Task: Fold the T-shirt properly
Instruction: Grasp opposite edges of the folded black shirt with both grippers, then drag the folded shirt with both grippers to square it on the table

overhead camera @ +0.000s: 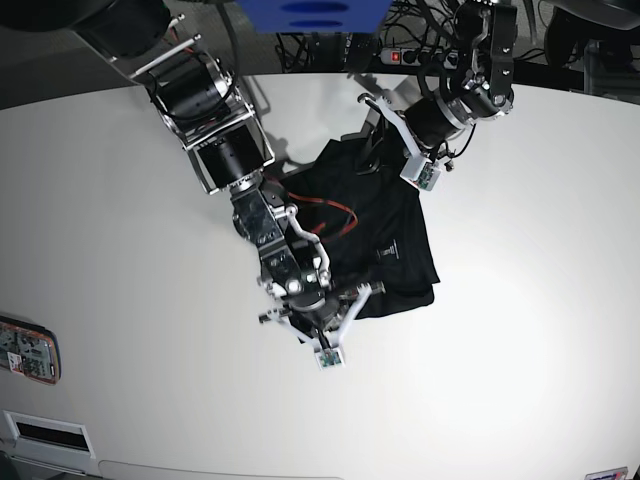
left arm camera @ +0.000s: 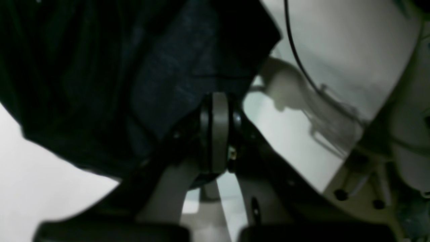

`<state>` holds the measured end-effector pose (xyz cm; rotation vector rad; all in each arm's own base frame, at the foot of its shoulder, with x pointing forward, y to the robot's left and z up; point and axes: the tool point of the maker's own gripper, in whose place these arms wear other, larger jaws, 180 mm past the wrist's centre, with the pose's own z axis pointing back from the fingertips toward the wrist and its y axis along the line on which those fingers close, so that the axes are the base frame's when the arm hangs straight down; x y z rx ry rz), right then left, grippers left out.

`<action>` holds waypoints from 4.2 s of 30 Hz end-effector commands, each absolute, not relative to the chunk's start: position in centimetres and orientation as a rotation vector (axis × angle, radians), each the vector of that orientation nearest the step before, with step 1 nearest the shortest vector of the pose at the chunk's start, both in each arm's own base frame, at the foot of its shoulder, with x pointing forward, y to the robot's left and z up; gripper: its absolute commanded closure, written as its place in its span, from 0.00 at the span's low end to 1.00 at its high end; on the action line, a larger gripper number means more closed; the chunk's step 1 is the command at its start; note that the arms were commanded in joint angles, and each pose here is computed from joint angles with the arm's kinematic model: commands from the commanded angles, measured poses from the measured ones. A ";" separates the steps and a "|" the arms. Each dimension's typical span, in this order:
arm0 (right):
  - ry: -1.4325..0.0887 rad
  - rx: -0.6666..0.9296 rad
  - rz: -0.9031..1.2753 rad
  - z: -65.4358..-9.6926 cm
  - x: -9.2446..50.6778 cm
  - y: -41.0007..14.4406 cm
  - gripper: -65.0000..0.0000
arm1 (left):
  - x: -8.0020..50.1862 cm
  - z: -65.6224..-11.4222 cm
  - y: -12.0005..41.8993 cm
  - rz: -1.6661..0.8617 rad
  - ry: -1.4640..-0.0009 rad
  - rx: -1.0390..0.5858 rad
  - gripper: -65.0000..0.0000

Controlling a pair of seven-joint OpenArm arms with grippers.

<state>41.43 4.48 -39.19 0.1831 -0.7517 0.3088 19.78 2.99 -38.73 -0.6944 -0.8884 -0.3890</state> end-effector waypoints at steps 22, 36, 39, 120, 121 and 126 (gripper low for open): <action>-0.649 0.055 0.294 -44.8 41.1 -1.5 1.00 | 24.3 -40.9 9.2 -0.365 -0.908 -0.490 1.00; -0.664 0.060 0.319 -41.2 36.8 -3.7 1.00 | 27.2 -40.7 11.0 -0.333 -0.940 -0.457 1.00; -0.682 0.074 0.327 -40.1 35.9 -3.6 1.00 | 27.8 -41.5 11.1 -0.314 -0.923 -0.464 1.00; -0.440 0.153 0.587 -42.7 17.3 -2.5 1.00 | 34.5 -40.1 11.0 -0.367 -0.976 -0.388 1.00; -0.439 0.154 0.587 -42.7 17.3 -2.5 1.00 | 34.6 -40.0 11.0 -0.368 -0.979 -0.388 1.00; -0.444 0.160 0.586 -42.7 17.3 -2.3 1.00 | 35.3 -39.4 11.1 -0.372 -0.998 -0.384 1.00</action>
